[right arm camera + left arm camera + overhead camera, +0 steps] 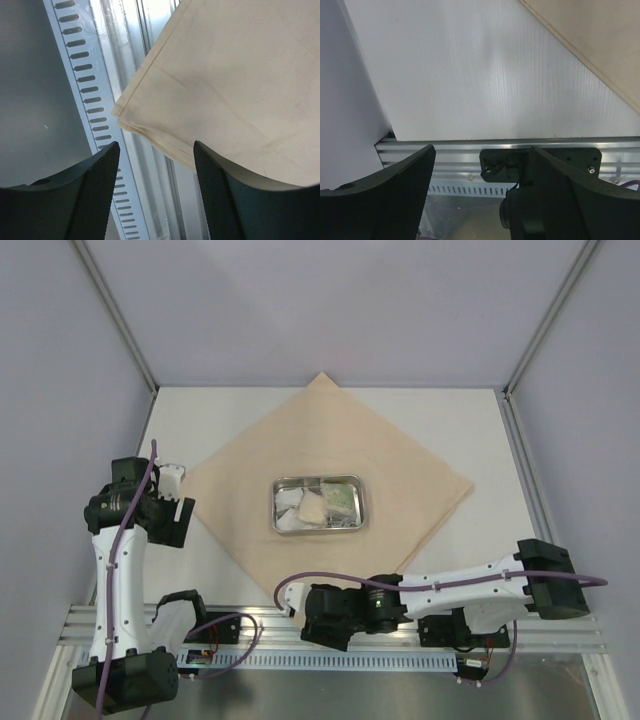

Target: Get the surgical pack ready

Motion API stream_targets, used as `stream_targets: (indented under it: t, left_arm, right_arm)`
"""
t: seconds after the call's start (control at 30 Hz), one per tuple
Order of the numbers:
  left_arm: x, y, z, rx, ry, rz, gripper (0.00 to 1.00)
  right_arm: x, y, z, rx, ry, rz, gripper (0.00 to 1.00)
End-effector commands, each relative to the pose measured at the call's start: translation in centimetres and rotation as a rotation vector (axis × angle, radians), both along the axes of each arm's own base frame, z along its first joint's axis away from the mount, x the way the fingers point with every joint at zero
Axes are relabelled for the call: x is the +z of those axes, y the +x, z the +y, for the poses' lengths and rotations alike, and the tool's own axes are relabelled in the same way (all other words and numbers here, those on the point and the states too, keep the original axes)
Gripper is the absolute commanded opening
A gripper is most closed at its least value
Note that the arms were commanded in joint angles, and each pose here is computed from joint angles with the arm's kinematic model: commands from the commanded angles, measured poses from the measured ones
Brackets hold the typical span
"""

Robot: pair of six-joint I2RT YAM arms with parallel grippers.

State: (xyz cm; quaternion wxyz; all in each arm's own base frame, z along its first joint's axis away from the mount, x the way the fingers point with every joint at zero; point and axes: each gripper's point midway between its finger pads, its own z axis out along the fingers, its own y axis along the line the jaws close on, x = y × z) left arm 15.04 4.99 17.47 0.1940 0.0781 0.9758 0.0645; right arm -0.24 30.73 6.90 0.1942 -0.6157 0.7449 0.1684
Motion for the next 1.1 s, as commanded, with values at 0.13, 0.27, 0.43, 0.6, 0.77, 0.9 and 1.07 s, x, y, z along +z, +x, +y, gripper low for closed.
stream_targets:
  t: [0.13,0.27,0.43,0.6,0.77,0.9,1.07]
  left_arm:
    - [0.3,0.5,0.1,-0.021,0.008,-0.027,0.86]
    - [0.5,0.8,0.1,-0.021,0.008,-0.029,0.86]
    - [0.8,1.2,0.2,-0.019,0.008,-0.034,0.86]
    - [1.1,1.6,0.3,-0.016,0.008,-0.041,0.86]
    - [1.6,1.9,0.4,-0.017,0.010,-0.044,0.86]
    - [2.0,2.6,0.4,-0.018,0.005,-0.045,0.86]
    - [2.7,4.3,-0.4,-0.042,-0.058,-0.047,0.86]
  right_arm:
    - [-2.7,0.7,-1.1,0.029,-0.095,0.011,0.65]
    - [-4.2,1.1,-0.8,0.041,-0.144,0.007,0.64]
    - [-4.9,1.7,-0.9,0.022,-0.147,0.029,0.50]
    - [-5.1,2.4,-0.8,0.004,-0.143,0.041,0.25]
    - [-4.0,2.8,-0.5,0.007,-0.131,0.032,0.01]
    - [-0.8,5.9,0.4,-0.054,-0.069,-0.028,0.01]
    - [4.2,12.8,2.0,-0.162,0.046,-0.149,0.01]
